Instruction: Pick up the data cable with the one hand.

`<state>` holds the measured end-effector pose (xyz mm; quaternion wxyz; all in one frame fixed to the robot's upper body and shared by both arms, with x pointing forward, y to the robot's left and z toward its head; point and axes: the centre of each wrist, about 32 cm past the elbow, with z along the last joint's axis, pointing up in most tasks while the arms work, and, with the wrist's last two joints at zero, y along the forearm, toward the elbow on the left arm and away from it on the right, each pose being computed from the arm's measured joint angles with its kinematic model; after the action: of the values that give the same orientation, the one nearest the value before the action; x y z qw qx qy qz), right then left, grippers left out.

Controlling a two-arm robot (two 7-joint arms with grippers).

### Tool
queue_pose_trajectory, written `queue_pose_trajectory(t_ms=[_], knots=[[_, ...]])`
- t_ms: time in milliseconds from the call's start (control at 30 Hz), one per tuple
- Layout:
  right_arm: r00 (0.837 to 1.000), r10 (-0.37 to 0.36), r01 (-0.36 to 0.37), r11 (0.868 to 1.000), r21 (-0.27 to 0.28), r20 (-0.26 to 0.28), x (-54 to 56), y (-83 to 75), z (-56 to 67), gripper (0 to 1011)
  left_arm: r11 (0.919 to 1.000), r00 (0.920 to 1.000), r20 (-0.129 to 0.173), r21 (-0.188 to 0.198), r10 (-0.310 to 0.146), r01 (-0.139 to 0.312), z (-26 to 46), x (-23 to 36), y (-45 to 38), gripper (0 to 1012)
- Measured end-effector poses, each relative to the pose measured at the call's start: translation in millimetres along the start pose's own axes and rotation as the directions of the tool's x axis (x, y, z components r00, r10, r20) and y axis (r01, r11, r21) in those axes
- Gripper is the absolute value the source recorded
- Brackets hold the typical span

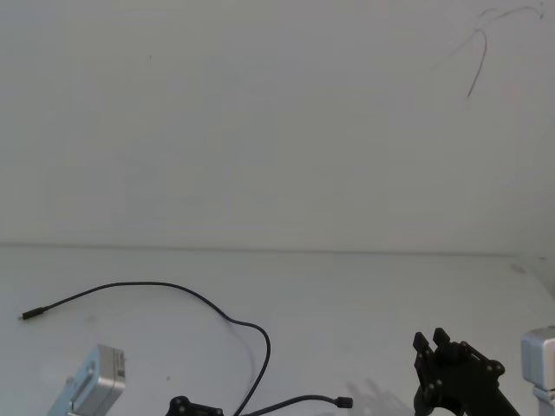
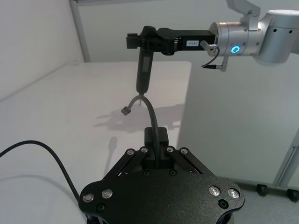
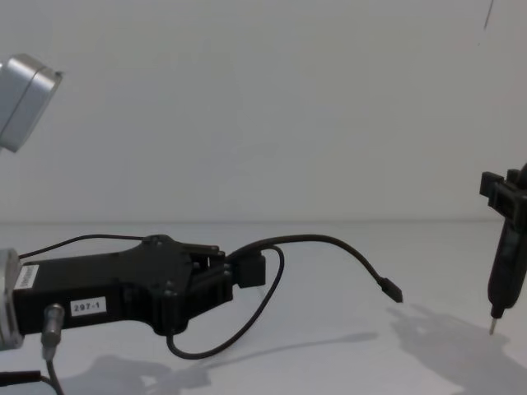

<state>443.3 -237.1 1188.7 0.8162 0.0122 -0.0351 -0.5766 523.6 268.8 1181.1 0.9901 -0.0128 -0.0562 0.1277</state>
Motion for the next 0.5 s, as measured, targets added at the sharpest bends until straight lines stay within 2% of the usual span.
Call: queue_pose_trajectory(t_ms=[200,500], knots=[[1.0,0.001,-0.001,1.0,0.0,-0.004,0.2,-0.4,-0.3,251,0.9999,0.9999,-0.007,-0.012,-0.012,0.012,-2.4,-1.0,-1.6,40],[0.997,0.022,-0.021,1.0,0.012,-0.073,2.1,-2.5,0.7,251,0.9995,0.9997,-0.013,-0.024,-0.022,0.021,-4.5,-1.9,-3.1,40]])
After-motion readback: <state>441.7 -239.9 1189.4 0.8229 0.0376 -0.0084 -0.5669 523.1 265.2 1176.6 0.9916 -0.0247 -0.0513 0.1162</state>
